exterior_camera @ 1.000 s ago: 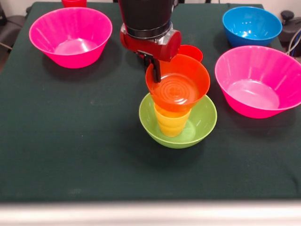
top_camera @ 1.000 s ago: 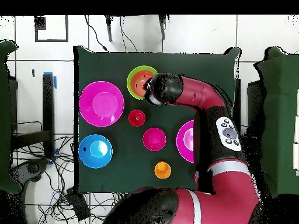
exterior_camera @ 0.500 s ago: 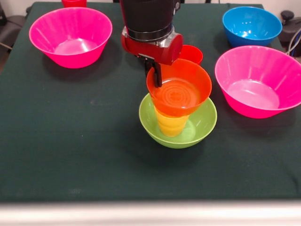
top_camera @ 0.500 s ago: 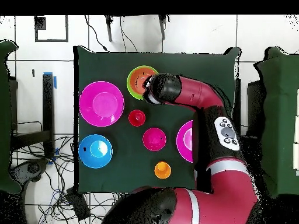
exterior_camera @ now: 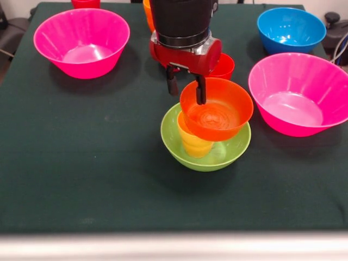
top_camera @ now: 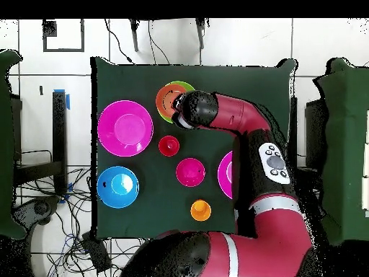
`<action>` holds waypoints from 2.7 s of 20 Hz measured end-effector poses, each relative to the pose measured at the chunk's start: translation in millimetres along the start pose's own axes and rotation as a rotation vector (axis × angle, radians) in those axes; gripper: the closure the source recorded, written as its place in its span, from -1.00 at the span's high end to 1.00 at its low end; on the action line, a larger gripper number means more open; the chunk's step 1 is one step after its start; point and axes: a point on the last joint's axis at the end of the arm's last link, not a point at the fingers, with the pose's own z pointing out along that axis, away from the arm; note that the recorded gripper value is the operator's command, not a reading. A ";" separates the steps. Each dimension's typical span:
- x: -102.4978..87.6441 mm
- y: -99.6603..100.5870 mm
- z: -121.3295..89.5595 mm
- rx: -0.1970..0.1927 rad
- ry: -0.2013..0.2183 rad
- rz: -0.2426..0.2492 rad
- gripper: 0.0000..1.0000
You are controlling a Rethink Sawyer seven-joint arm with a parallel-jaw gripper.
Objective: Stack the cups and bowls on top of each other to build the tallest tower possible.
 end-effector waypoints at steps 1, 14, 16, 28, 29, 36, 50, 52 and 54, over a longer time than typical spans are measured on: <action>0.5 0.6 0.1 0.000 0.000 -0.001 1.00; 0.8 2.3 -1.1 0.000 -0.002 -0.004 -1.00; 0.7 2.3 -1.2 0.000 -0.002 -0.004 -1.00; 0.0 1.9 -1.9 -0.001 -0.003 -0.003 -1.00; -0.1 1.7 -1.9 -0.001 -0.003 -0.003 -1.00; -3.0 -1.1 -3.9 -0.001 -0.006 0.003 -1.00; -21.1 -32.7 -9.4 0.000 -0.012 0.052 -1.00; -21.1 -33.4 -9.7 0.000 -0.011 0.053 -1.00; -19.8 -31.3 -10.0 -0.004 -0.008 0.051 -1.00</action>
